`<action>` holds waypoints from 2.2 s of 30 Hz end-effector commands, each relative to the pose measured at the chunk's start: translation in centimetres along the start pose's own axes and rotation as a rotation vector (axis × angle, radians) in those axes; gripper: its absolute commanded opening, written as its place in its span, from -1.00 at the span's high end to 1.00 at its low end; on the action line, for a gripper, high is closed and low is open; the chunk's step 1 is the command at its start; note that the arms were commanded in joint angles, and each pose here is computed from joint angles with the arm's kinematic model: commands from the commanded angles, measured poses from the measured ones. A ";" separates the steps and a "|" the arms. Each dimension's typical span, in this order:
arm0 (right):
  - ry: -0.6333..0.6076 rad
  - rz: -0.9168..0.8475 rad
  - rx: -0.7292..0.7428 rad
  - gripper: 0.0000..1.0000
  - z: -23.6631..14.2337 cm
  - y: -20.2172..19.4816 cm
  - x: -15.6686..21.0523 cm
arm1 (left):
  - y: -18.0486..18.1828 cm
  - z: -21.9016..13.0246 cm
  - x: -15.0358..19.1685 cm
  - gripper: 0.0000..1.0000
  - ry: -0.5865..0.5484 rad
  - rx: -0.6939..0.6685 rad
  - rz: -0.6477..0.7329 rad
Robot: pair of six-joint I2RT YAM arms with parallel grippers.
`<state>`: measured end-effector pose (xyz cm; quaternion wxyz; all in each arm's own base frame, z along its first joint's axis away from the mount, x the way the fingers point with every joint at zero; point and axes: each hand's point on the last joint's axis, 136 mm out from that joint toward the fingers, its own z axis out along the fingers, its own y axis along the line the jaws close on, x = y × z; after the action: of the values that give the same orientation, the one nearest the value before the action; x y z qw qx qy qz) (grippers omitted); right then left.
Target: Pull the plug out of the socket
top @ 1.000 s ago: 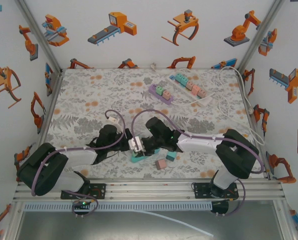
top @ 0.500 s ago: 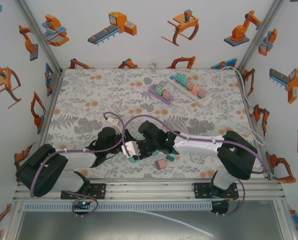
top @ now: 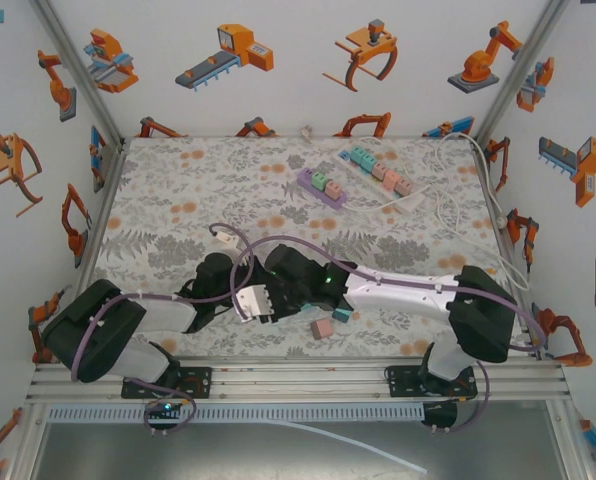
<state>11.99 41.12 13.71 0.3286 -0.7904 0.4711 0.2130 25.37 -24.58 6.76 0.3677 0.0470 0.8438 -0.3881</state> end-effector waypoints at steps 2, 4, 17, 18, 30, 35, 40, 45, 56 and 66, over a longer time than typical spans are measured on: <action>-0.127 -0.032 0.049 0.77 -2.4 -1.0 -4.0 | 10.5 -3.2 8.8 0.79 0.297 -0.410 0.086; -0.130 -0.025 0.055 0.77 -2.8 -1.0 -4.0 | 10.4 -3.2 8.8 0.79 0.294 -0.408 0.083; -0.253 0.565 0.325 0.80 -11.5 -5.7 -3.2 | 7.2 -2.8 3.1 0.56 0.213 -0.386 0.174; -0.267 0.636 0.345 0.80 -12.4 -6.4 -2.8 | 7.0 -2.7 2.6 0.53 0.206 -0.381 0.180; -0.341 1.513 0.543 0.82 -21.3 -8.1 9.6 | 0.6 -3.7 -0.9 -0.11 0.127 -0.150 0.202; -0.367 1.794 0.689 0.81 -23.4 -5.4 16.6 | -6.5 -5.8 -2.2 -0.25 0.064 0.102 0.258; -0.382 2.040 0.798 0.79 -23.0 -1.6 22.3 | -11.0 -7.8 -2.1 -0.27 0.067 0.228 0.316; -0.356 2.159 0.790 0.76 -20.4 1.1 25.3 | -15.5 -9.7 -1.3 -0.35 0.085 0.372 0.391; -0.430 2.198 0.629 0.53 -15.8 3.1 26.5 | -19.6 -9.3 0.2 -0.62 0.115 0.438 0.536; -0.390 2.210 0.619 -0.10 -14.6 4.9 27.3 | -19.1 -8.7 -0.4 -1.00 0.077 0.389 0.547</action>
<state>20.70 12.29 4.48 0.2035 0.2181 0.8793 0.3712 13.15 -31.61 20.73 0.3787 0.3556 0.7405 -0.4264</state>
